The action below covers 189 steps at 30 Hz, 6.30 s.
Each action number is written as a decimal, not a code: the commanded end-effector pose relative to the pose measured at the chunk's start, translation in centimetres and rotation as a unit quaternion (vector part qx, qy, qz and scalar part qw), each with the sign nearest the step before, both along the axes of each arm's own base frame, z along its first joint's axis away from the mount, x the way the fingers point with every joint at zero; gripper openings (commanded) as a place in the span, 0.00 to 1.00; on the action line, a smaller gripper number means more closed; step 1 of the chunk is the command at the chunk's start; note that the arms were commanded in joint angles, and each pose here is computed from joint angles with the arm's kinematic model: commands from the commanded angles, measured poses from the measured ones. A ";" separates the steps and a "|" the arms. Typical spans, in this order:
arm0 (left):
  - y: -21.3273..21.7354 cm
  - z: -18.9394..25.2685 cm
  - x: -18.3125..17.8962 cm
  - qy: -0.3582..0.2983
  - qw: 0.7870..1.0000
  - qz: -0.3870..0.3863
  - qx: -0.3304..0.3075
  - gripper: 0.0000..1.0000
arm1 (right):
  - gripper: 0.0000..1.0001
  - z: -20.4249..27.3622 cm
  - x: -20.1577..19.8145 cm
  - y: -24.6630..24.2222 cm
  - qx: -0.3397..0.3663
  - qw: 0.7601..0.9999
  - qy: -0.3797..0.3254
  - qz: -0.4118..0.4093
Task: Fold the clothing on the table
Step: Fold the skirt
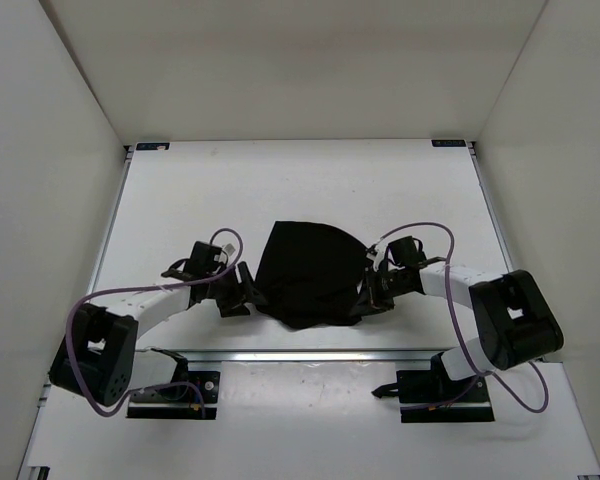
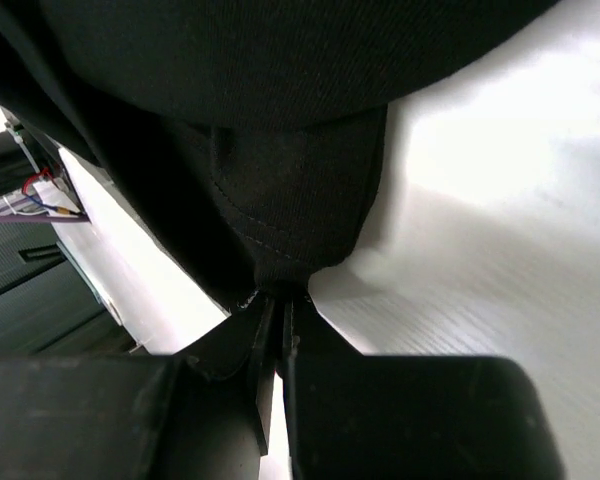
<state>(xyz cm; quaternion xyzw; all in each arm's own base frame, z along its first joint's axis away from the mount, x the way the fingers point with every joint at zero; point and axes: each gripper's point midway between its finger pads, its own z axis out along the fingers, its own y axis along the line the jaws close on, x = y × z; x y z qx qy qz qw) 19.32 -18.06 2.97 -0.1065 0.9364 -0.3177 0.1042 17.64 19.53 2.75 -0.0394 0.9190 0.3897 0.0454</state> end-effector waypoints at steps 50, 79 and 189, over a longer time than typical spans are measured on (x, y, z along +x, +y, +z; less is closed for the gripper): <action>1.6 5.2 9.0 -0.072 0.996 0.058 -0.014 0.00 | 0.00 7.8 11.3 -4.1 0.006 0.987 -0.145 -0.072; -2.1 23.3 34.4 -0.319 0.947 -0.031 -0.011 0.00 | 0.00 34.0 34.8 -8.3 -0.013 0.878 -0.463 -0.125; -0.5 8.6 8.4 -0.226 0.955 -0.097 0.164 0.00 | 0.00 8.9 11.3 -7.5 -0.153 0.961 -0.227 -0.042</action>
